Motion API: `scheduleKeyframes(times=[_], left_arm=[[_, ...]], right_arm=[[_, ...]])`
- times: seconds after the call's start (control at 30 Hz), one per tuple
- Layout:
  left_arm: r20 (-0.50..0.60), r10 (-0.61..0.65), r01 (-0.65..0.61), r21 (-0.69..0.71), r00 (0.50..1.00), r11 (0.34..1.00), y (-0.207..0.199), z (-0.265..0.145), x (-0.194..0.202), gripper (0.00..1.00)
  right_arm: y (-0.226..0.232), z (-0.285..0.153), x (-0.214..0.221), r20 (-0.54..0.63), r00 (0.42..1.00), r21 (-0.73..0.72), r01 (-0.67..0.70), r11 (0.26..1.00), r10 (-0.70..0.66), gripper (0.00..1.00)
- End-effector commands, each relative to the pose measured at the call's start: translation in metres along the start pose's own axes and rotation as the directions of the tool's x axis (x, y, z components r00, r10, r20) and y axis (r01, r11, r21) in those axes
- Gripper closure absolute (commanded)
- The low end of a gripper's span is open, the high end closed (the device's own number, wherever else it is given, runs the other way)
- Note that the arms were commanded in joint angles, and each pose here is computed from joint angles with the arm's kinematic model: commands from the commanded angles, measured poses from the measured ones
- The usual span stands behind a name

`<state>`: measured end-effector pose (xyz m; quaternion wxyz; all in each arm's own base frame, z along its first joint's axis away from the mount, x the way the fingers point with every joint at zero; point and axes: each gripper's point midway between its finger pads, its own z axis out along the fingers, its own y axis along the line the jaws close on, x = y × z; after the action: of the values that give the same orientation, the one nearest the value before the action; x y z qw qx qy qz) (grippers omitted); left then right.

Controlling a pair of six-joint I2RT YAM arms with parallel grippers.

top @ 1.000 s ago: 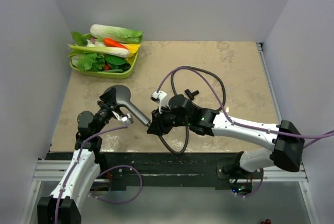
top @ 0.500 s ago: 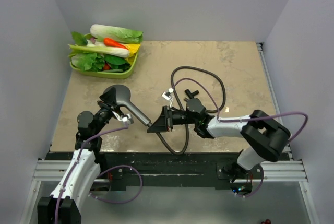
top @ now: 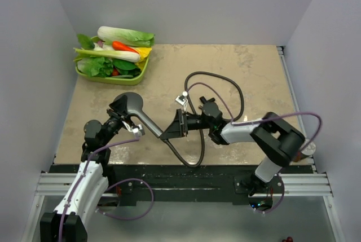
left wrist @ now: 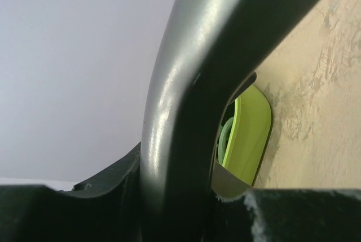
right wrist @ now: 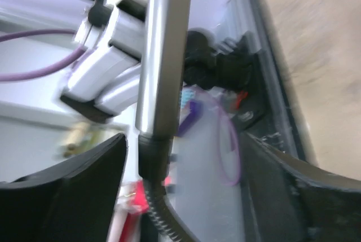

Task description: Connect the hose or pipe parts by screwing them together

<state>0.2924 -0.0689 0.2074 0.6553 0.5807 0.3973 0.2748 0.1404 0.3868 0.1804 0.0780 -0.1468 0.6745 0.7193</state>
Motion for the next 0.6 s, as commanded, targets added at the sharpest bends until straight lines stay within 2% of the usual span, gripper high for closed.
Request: scheduleKeyframes(times=[0.0, 0.03, 0.1, 0.13, 0.2, 0.3, 0.33, 0.37, 0.47, 0.57], left_arm=[[0.095, 0.041, -0.027, -0.143, 0.995, 0.989, 0.054, 0.002, -0.024, 1.0], [0.094, 0.042, -0.028, -0.143, 0.995, 0.989, 0.054, 0.002, -0.024, 1.0], [0.092, 0.04, -0.027, -0.139, 0.995, 0.99, 0.052, 0.002, -0.023, 1.0], [0.094, 0.039, -0.026, -0.14, 0.995, 0.99, 0.052, 0.002, -0.024, 1.0], [0.094, 0.037, -0.024, -0.137, 0.995, 0.99, 0.051, 0.002, -0.024, 1.0], [0.092, 0.036, -0.023, -0.136, 0.995, 0.99, 0.049, 0.002, -0.023, 1.0], [0.091, 0.037, -0.024, -0.135, 0.995, 0.991, 0.049, 0.002, -0.023, 1.0], [0.093, 0.037, -0.024, -0.135, 0.995, 0.991, 0.048, 0.002, -0.023, 1.0], [0.094, 0.037, -0.025, -0.134, 0.995, 0.991, 0.048, 0.002, -0.023, 1.0], [0.095, 0.037, -0.024, -0.137, 0.995, 0.99, 0.049, 0.002, -0.023, 1.0]], right_arm=[[-0.017, -0.008, -0.039, -0.095, 0.914, 0.331, 0.402, 0.854, -0.394, 0.02], [-0.015, -0.016, -0.05, -0.119, 0.91, 0.44, 0.407, 0.8, -0.398, 0.01], [0.0, -0.023, -0.07, -0.153, 0.853, 0.495, 0.504, 0.708, -0.5, 0.01], [0.002, -0.033, -0.069, -0.175, 0.851, 0.536, 0.505, 0.676, -0.496, 0.01], [0.02, -0.037, -0.078, -0.184, 0.808, 0.558, 0.554, 0.617, -0.559, 0.01], [0.038, -0.041, -0.074, -0.258, 0.742, 0.629, 0.615, 0.476, -0.618, 0.01], [0.039, -0.037, -0.055, -0.319, 0.728, 0.626, 0.643, 0.441, -0.607, 0.02], [0.037, -0.04, -0.057, -0.35, 0.704, 0.664, 0.652, 0.367, -0.618, 0.02], [0.039, -0.032, -0.035, -0.453, 0.647, 0.673, 0.699, 0.241, -0.614, 0.05], [0.047, -0.019, -0.013, -0.518, 0.595, 0.644, 0.744, 0.178, -0.614, 0.09]])
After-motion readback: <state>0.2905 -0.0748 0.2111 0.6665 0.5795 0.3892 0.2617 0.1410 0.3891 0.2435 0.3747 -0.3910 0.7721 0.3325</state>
